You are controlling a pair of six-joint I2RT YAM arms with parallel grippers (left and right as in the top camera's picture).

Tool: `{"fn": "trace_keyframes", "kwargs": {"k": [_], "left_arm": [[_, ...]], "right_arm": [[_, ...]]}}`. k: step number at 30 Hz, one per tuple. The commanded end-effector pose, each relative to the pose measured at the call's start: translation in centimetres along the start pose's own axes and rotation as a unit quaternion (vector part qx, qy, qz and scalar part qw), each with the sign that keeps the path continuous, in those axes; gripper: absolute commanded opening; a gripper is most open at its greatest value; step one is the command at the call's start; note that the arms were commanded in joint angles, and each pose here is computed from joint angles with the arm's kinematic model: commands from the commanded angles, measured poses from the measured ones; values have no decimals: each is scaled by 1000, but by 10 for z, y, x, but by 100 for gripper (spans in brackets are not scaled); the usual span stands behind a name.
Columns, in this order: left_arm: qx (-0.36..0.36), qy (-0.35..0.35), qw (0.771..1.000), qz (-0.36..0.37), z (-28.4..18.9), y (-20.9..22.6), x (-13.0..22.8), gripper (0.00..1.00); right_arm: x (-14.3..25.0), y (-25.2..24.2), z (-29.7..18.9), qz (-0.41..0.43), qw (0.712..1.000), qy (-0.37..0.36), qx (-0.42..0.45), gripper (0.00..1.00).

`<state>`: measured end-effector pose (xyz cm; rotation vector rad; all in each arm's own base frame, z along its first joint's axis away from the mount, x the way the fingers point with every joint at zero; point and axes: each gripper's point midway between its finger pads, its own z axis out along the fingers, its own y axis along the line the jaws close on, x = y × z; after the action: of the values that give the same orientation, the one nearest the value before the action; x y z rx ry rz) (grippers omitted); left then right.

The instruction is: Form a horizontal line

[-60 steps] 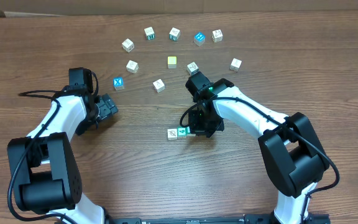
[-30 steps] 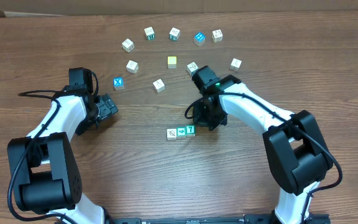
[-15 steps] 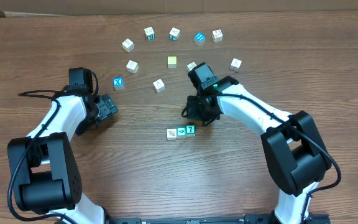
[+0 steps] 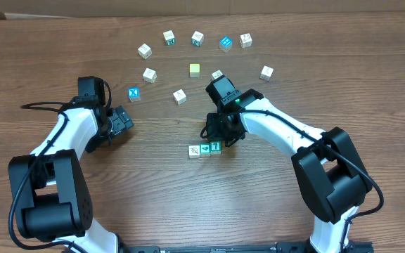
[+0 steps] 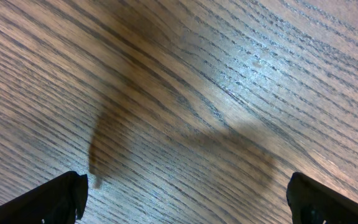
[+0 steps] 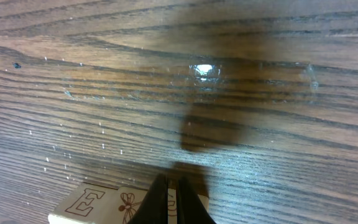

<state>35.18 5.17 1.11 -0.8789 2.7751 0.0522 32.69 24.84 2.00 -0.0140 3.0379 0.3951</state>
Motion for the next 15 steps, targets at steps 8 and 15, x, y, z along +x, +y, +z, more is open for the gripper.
{"fn": "trace_keyframes", "kwargs": {"k": [8,15], "left_arm": [[-7,5,1000,1,4,3,2,99],[-7,5,1000,1,4,3,2,100]], "right_arm": [[6,3,3,-2,1000,13,-4,4],[7,3,3,-1,1000,17,-4,4]]}}
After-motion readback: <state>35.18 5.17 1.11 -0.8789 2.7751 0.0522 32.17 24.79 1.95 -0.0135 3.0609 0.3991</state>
